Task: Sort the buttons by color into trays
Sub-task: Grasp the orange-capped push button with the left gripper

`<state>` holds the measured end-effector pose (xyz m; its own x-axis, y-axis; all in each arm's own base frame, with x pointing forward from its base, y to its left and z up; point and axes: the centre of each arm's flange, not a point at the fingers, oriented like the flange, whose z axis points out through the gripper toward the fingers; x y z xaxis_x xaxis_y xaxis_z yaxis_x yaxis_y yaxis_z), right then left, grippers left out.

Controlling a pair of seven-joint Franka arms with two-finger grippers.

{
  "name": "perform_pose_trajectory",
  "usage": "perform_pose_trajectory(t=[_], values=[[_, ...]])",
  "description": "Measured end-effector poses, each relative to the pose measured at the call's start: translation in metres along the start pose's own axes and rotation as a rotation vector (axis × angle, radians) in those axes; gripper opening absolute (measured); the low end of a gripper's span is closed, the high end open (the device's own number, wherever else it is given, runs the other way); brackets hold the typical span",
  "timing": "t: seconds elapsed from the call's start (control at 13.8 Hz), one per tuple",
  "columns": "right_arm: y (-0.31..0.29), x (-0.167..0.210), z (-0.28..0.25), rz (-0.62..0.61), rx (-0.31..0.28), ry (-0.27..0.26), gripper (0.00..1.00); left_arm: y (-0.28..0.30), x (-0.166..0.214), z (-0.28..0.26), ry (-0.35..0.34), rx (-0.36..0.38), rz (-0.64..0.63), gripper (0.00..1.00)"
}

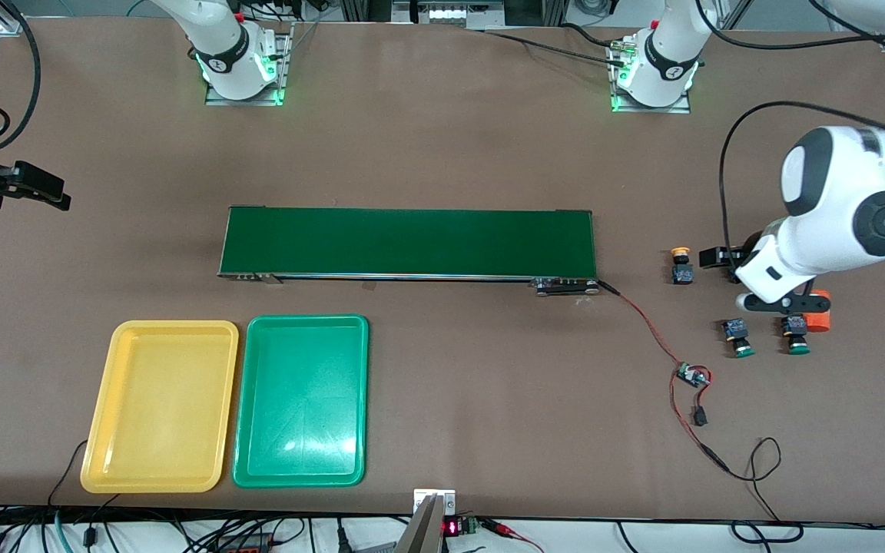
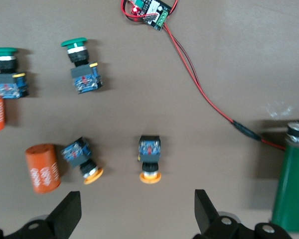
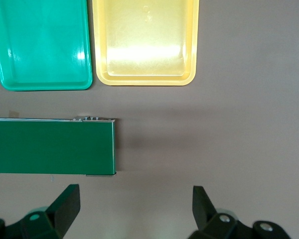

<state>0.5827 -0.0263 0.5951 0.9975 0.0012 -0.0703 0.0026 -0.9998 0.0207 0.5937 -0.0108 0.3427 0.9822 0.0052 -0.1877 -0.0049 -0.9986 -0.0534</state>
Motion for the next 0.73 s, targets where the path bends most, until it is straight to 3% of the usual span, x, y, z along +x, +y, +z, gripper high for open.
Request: perform_pose_trajectory(t=[0.44,0.73], values=[[0.0,0.0,0.0,-0.001,0.0,0.0,1.0,-0.011,-0.008,0.1,0.093,-0.021,-0.029,1.0],[0.0,0.0,0.0,-0.001,0.0,0.0,1.0,-0.012,-0.017,0.141,0.101,-0.028,-0.033,0.96]])
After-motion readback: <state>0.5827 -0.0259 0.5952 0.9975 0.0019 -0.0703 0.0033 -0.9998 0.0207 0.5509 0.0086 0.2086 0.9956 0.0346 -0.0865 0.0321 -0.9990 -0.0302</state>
